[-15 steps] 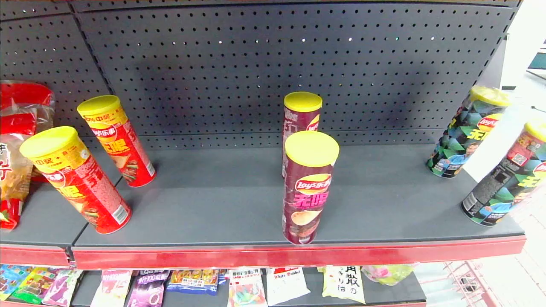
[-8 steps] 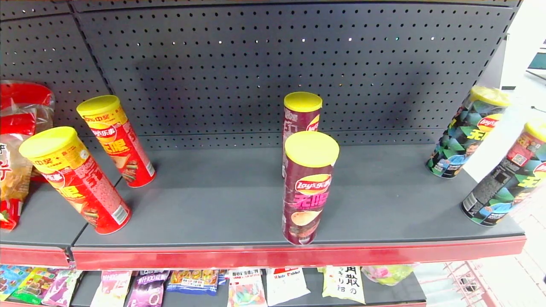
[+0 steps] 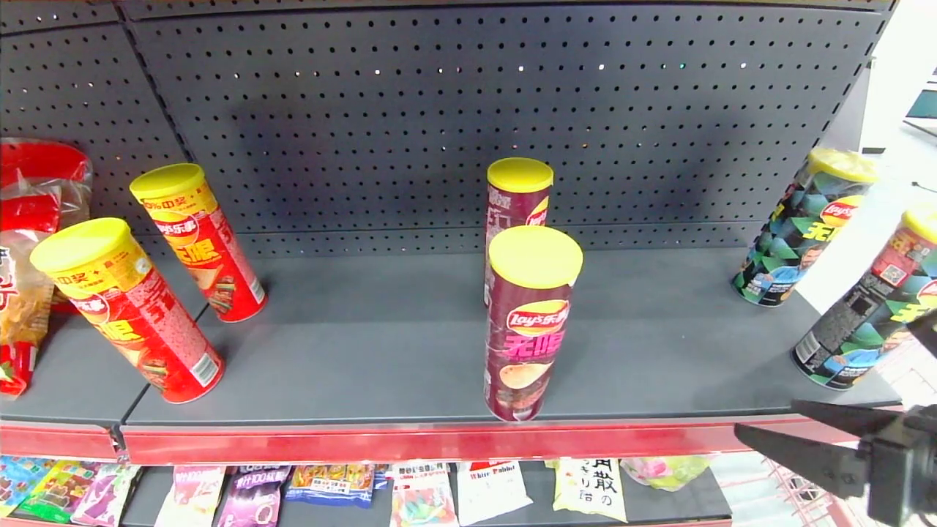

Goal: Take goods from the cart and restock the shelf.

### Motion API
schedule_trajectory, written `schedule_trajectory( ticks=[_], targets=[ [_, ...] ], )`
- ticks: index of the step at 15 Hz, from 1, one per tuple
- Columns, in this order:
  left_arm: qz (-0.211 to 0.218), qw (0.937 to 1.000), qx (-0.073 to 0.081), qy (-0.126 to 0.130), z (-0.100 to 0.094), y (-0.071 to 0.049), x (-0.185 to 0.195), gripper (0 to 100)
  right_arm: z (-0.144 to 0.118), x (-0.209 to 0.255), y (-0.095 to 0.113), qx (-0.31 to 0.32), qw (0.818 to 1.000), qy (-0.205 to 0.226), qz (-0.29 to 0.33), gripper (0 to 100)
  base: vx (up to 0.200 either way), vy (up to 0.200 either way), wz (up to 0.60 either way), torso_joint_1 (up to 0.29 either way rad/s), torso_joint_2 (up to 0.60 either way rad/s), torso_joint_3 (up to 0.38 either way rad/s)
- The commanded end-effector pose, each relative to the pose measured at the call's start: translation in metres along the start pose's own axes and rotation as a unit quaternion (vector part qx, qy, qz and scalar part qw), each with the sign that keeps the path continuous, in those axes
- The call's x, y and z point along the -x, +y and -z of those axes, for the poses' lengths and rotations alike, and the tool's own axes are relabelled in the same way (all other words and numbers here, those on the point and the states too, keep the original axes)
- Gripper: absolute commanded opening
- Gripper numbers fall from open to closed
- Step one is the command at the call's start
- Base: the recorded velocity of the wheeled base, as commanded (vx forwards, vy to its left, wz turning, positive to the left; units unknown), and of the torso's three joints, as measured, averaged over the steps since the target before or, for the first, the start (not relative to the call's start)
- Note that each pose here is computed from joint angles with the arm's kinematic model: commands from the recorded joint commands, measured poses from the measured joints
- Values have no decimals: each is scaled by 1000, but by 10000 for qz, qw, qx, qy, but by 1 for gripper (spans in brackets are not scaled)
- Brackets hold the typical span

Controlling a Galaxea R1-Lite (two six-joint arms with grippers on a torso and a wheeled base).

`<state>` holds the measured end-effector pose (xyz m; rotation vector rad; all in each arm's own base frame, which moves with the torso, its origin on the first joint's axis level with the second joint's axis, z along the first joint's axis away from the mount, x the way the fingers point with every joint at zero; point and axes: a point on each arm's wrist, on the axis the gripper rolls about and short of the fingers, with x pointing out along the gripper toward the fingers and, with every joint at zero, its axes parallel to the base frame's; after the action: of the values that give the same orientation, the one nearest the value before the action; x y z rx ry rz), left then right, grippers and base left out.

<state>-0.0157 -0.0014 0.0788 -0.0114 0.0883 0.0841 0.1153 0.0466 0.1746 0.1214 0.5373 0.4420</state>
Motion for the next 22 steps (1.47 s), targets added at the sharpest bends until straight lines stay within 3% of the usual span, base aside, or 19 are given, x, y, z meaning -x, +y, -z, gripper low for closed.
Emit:
schedule_trajectory(
  ticks=[1, 10, 17, 22],
  targets=[
    [-3, 10000, 1, 9, 0, 0, 0, 100, -2, -47, 8, 213, 9988, 429, 77, 100, 0, 0, 0, 0, 0, 0],
    [-3, 10000, 1, 1, 0, 0, 0, 100, -21, -108, 34, 593, 9961, 618, 219, 100, 0, 0, 0, 0, 0, 0],
    [-3, 10000, 1, 9, 0, 0, 0, 100, -20, -128, 55, 814, 9939, 732, 93, 100, 0, 0, 0, 0, 0, 0],
    [-3, 10000, 1, 1, 0, 0, 0, 100, -21, -140, 58, 873, 9930, 790, 134, 100, 0, 0, 0, 0, 0, 0]
  ],
)
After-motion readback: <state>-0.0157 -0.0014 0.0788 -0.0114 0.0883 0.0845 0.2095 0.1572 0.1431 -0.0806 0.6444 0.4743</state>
